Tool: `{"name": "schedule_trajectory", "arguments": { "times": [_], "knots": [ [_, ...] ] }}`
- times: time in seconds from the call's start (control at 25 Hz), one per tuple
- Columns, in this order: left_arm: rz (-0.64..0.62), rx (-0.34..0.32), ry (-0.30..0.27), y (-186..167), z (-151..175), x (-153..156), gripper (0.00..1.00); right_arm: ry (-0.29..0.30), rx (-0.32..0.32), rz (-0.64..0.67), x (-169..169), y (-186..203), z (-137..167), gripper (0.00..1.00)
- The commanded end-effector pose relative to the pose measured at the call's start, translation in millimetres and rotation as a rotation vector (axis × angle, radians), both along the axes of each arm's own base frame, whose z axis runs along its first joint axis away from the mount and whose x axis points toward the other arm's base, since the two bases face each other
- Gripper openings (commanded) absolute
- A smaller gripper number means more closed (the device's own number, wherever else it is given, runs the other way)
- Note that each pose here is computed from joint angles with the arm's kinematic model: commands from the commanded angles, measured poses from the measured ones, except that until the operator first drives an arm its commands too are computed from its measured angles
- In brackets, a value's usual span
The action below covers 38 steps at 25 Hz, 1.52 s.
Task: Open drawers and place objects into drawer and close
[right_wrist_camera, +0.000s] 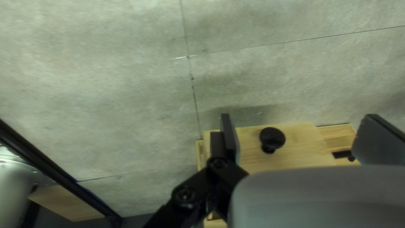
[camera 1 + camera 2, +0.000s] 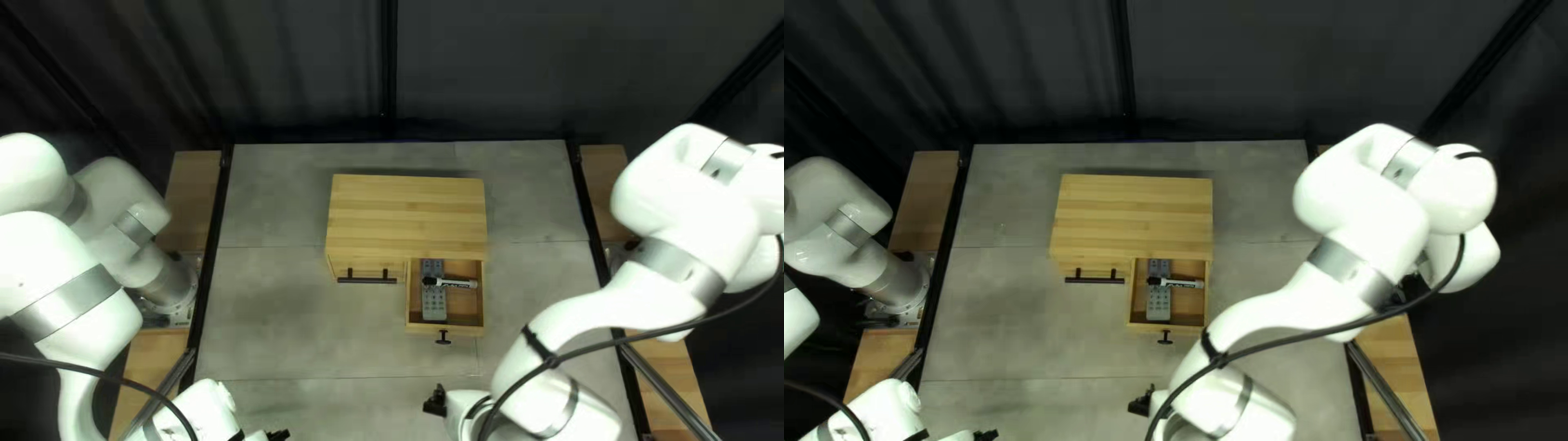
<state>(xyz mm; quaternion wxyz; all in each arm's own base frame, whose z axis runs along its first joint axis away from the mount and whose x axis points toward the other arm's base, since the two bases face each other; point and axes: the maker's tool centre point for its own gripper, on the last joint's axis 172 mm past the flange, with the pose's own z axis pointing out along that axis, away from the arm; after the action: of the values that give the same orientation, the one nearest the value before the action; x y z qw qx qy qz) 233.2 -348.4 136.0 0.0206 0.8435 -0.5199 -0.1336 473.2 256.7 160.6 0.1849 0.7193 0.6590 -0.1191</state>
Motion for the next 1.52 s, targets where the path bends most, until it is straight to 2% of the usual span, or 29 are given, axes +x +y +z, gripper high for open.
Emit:
{"name": "schedule_trajectory", "arguments": {
  "times": [0.04,0.28,0.6,1.16,1.52],
  "knots": [
    [0.000,0.000,0.000,0.0,0.0,0.0,1.00,0.006,-0.029,0.015,0.9,-7.7,-9.4,1.00],
    [0.000,0.000,0.000,0.0,0.0,0.0,1.00,-0.005,-0.053,0.035,-1.9,-30.2,-10.1,1.00],
    [0.000,0.000,0.000,0.0,0.0,0.0,1.00,0.006,-0.071,0.067,20.2,-57.6,-22.4,1.00],
    [0.000,0.000,0.000,0.0,0.0,0.0,1.00,0.027,-0.058,0.072,23.5,-56.5,-34.3,1.00],
    [0.000,0.000,0.000,0.0,0.0,0.0,1.00,0.058,-0.069,0.004,12.1,-68.0,-45.4,1.00]
  ]
}}
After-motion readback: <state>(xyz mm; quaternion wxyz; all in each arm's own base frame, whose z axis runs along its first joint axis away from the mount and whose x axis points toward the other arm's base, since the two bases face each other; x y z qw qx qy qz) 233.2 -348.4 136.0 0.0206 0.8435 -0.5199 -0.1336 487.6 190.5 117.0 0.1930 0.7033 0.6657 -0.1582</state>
